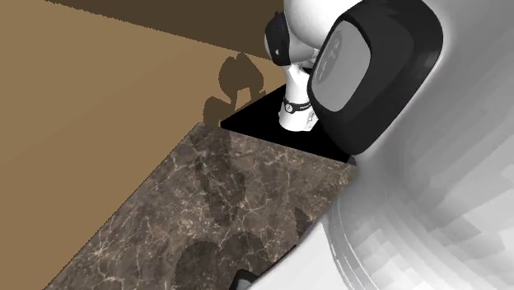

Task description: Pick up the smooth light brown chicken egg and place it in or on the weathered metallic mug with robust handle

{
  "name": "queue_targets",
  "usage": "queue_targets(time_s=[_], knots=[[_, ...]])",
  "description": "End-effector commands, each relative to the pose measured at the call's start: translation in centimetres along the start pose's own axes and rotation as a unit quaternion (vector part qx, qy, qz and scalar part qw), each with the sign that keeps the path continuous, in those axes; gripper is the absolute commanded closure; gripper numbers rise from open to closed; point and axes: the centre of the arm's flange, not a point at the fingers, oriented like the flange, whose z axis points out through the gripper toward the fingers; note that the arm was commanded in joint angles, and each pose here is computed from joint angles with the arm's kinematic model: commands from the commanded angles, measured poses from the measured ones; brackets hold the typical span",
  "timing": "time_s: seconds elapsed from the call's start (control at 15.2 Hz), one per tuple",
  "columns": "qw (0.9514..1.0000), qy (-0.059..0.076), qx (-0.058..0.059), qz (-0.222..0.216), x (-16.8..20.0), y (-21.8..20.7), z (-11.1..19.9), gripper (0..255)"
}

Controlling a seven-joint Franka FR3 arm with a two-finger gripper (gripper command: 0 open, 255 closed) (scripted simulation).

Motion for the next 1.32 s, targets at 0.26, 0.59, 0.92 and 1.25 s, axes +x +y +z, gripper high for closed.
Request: queue_targets(time_s=[0.26, 0.59, 0.92, 1.25], knots=[[1.0, 0.0, 0.0, 0.0, -0.6, -0.8, 3.0, 255], [1.0, 0.0, 0.0, 0.0, -1.1, -1.4, 5.5, 255], [1.0, 0.0, 0.0, 0.0, -1.2, -1.6, 6.1, 255], [1.0, 0.0, 0.0, 0.0, -1.2, -1.6, 6.1, 0]])
